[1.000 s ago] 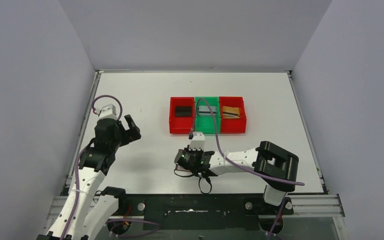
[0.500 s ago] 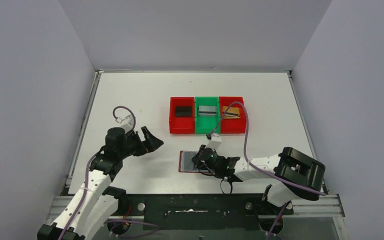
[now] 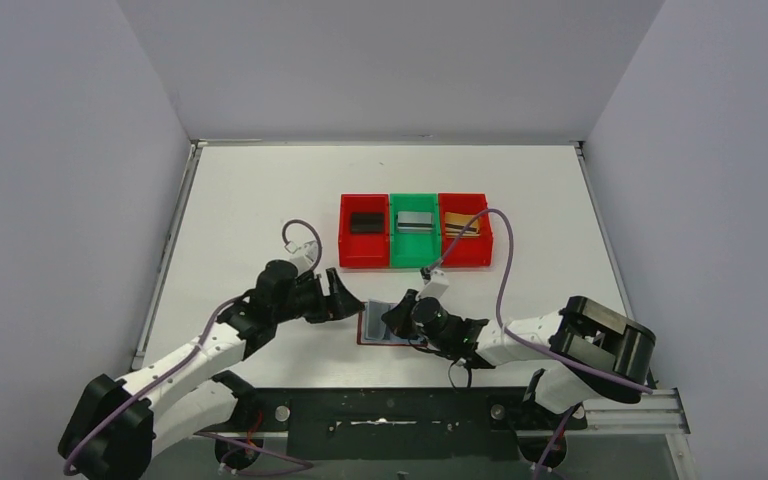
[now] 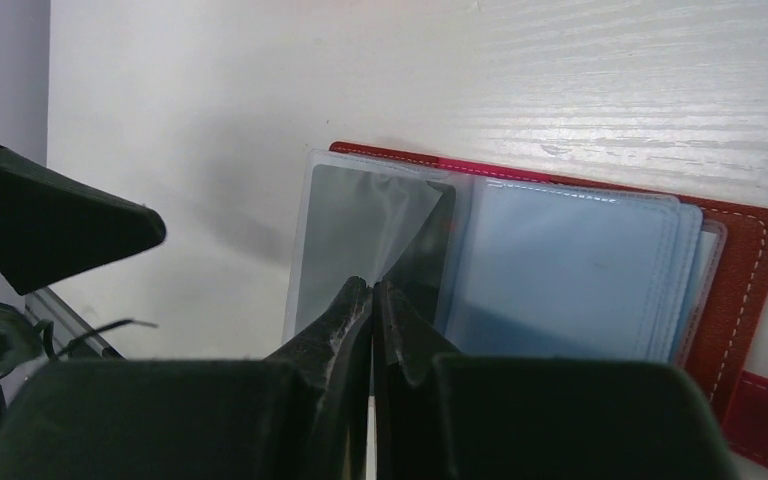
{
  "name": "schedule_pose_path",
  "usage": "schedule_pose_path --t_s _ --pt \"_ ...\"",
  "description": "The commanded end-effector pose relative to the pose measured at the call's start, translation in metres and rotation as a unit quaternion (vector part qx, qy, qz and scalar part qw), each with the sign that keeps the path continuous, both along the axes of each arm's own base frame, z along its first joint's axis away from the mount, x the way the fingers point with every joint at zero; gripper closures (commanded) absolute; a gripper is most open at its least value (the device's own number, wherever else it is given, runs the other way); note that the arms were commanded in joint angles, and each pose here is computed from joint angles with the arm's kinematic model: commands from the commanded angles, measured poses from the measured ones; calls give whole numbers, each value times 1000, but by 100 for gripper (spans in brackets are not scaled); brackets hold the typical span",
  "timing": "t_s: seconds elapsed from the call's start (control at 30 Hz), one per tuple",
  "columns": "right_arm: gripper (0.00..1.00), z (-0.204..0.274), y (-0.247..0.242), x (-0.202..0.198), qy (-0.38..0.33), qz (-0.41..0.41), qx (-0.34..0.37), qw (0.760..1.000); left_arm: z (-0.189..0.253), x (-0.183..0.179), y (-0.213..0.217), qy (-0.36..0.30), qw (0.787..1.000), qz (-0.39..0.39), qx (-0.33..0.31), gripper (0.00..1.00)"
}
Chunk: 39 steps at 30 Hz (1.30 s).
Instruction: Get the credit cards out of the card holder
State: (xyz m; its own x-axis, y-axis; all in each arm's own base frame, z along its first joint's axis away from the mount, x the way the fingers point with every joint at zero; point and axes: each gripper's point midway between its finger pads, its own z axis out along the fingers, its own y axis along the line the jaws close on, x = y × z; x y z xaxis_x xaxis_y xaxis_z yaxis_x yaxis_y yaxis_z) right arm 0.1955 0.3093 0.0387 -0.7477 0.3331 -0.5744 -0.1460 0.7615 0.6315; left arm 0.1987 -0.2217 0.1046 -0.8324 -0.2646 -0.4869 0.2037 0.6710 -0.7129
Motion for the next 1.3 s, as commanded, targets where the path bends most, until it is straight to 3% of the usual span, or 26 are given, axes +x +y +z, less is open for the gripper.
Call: schedule_pose_path --t_s 0.0,0.33,1.03,1.27 --pt "98 32 9 10 -30 -13 61 998 10 8 -26 -31 999 -15 -27 28" --pt "98 25 3 10 -24 -20 57 998 -19 2 -48 -2 1000 -30 -2 35" --pt "96 17 -7 8 -17 -31 59 998 -37 -2 -74 14 998 -55 0 69" --pt "89 21 -8 8 -19 -33 67 997 -35 -3 -79 15 998 -63 -7 77"
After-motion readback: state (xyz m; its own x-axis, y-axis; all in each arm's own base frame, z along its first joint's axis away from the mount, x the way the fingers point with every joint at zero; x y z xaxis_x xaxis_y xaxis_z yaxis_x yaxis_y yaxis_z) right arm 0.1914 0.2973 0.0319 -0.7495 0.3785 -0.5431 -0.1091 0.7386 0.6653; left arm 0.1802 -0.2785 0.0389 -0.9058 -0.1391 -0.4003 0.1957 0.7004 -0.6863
